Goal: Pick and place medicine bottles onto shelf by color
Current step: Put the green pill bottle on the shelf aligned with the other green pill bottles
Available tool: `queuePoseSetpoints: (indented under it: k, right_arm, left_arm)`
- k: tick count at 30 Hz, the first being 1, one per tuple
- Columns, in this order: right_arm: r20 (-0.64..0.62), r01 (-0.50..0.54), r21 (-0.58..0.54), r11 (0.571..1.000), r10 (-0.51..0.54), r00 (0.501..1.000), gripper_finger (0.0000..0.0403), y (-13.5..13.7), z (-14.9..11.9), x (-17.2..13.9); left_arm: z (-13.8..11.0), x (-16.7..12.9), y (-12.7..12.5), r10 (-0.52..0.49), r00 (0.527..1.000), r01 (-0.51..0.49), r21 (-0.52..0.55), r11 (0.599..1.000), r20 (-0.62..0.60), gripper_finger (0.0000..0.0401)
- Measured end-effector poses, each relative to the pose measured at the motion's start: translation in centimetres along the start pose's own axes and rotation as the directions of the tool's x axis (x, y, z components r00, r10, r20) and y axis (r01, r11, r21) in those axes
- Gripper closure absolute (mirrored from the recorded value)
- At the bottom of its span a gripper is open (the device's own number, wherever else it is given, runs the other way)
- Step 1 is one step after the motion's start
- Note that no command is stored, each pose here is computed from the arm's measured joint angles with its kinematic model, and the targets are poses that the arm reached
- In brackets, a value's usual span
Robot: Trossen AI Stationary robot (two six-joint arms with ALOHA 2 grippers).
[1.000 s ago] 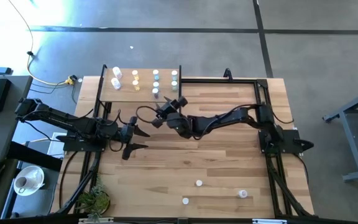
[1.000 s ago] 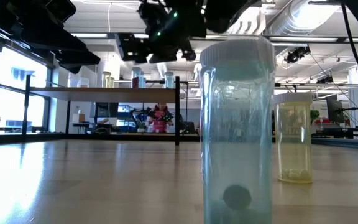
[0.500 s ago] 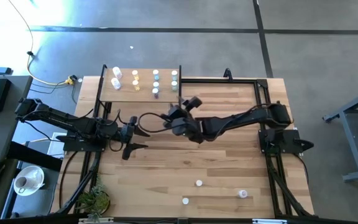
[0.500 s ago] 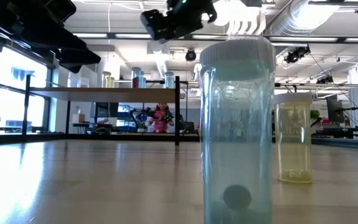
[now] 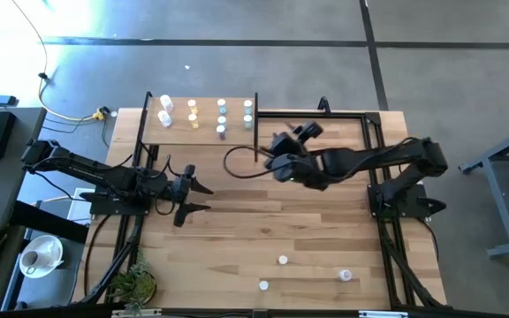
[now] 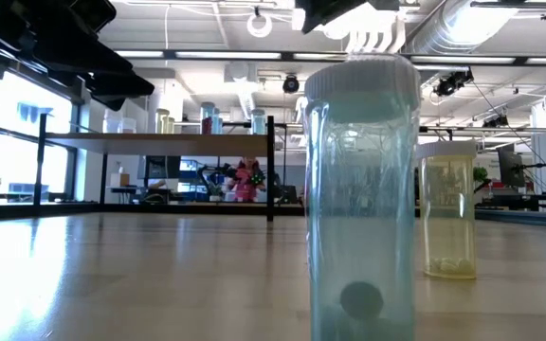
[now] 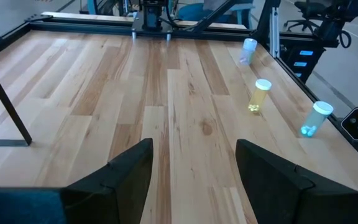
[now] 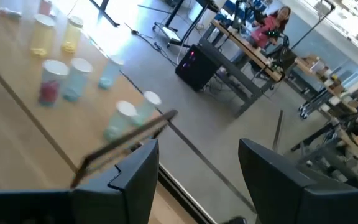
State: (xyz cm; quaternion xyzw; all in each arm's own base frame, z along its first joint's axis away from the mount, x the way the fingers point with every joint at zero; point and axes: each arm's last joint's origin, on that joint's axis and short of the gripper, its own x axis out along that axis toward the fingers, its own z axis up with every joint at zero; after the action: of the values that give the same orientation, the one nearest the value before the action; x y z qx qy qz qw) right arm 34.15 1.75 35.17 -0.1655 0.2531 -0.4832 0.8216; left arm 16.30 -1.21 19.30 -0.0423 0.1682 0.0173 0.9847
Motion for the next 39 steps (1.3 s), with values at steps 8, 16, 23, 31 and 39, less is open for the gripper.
queuePoseSetpoints:
  k: [8,16,23,31,39]
  right_arm:
    - [-0.053,-0.044,0.091,0.995,0.049,0.997,0.0190,-5.0,-1.2,-3.5]
    - [-0.221,-0.069,0.171,0.983,0.106,0.969,0.0190,-7.0,-4.5,-6.3]
    - [-0.237,-0.084,0.173,0.981,0.124,0.963,0.0190,-5.7,-5.8,-8.7]
    - [-0.236,-0.146,0.155,0.977,0.181,0.955,0.0190,-3.6,-6.4,-10.5]
    - [-0.243,-0.146,0.155,0.977,0.181,0.953,0.0190,-1.5,-7.1,-11.1]
  left_arm:
    - [0.1,0.0,0.0,0.007,1.000,-0.007,-0.001,1.000,0.006,0.0181]
    - [0.5,0.0,0.0,0.003,0.998,-0.003,-0.007,1.000,0.057,0.0181]
    - [0.6,0.0,0.0,0.003,0.998,-0.003,-0.007,1.000,0.058,0.0181]
    - [0.6,0.0,0.0,0.004,0.998,-0.003,-0.007,1.000,0.060,0.0181]
    - [0.6,0.0,0.0,0.006,0.998,-0.005,-0.007,1.000,0.061,0.0181]
